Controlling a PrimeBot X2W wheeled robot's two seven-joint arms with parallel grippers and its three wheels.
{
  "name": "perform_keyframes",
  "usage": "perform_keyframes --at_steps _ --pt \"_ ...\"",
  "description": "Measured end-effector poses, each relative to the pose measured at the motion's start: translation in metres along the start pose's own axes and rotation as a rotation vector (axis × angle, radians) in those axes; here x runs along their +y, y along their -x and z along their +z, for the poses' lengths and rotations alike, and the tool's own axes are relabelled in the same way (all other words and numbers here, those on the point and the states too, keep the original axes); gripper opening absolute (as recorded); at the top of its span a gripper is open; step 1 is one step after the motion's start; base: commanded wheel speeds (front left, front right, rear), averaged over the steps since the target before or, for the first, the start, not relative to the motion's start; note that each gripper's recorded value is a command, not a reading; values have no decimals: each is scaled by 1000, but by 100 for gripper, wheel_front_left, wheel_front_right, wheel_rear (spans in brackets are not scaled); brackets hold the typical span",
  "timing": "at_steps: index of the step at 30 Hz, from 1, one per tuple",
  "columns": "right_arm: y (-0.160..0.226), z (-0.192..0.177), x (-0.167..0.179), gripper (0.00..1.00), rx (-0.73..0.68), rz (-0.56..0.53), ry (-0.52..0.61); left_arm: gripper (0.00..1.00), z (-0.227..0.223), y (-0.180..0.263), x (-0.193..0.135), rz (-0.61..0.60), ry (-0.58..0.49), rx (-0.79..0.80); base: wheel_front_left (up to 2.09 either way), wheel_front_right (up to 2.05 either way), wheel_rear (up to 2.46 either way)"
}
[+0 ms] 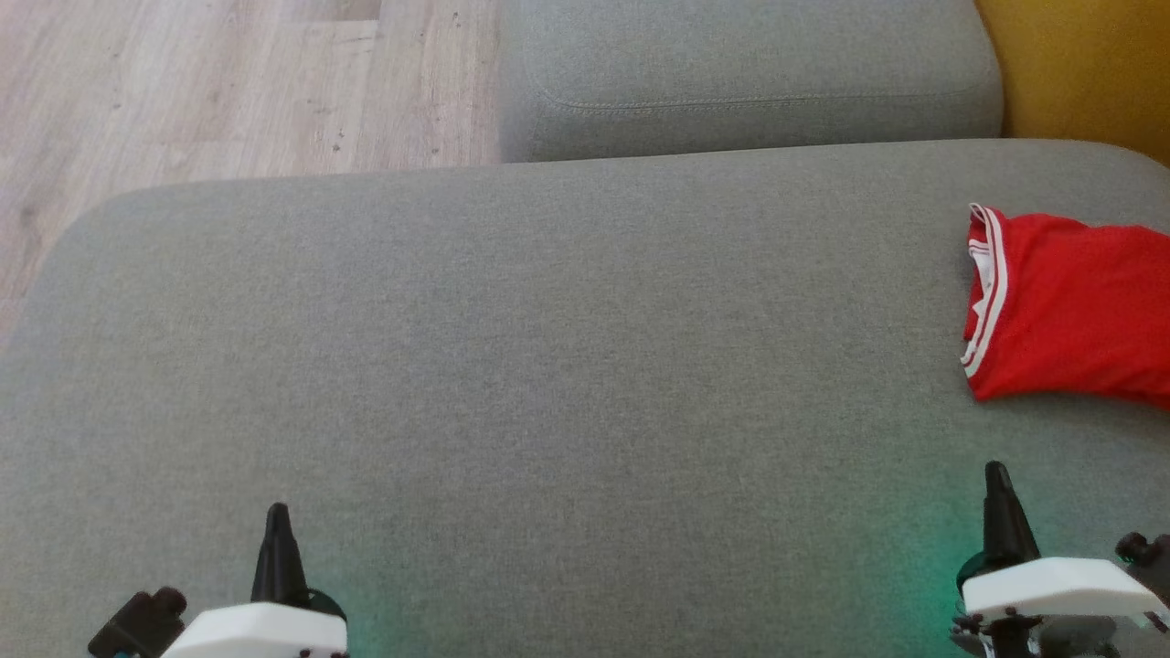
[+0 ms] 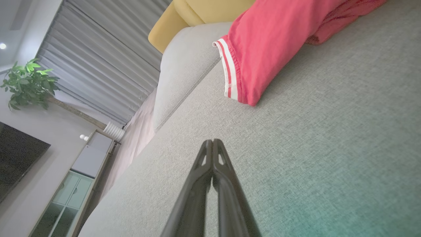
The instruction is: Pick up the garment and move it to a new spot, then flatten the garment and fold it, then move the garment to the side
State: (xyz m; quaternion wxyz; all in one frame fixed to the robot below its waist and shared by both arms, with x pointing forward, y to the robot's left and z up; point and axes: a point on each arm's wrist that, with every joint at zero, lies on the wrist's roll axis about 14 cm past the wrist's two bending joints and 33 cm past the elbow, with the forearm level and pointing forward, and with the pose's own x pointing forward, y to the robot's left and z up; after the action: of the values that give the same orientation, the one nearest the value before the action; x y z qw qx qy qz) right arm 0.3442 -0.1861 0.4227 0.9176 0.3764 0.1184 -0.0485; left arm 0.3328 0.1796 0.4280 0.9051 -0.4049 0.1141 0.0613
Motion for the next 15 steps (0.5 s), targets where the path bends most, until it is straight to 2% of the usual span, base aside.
perform_keyframes --at_steps 15 --pt "-4 12 4 0 -26 8 -199 0 8 -7 -4 -11 180 0 0 0 0"
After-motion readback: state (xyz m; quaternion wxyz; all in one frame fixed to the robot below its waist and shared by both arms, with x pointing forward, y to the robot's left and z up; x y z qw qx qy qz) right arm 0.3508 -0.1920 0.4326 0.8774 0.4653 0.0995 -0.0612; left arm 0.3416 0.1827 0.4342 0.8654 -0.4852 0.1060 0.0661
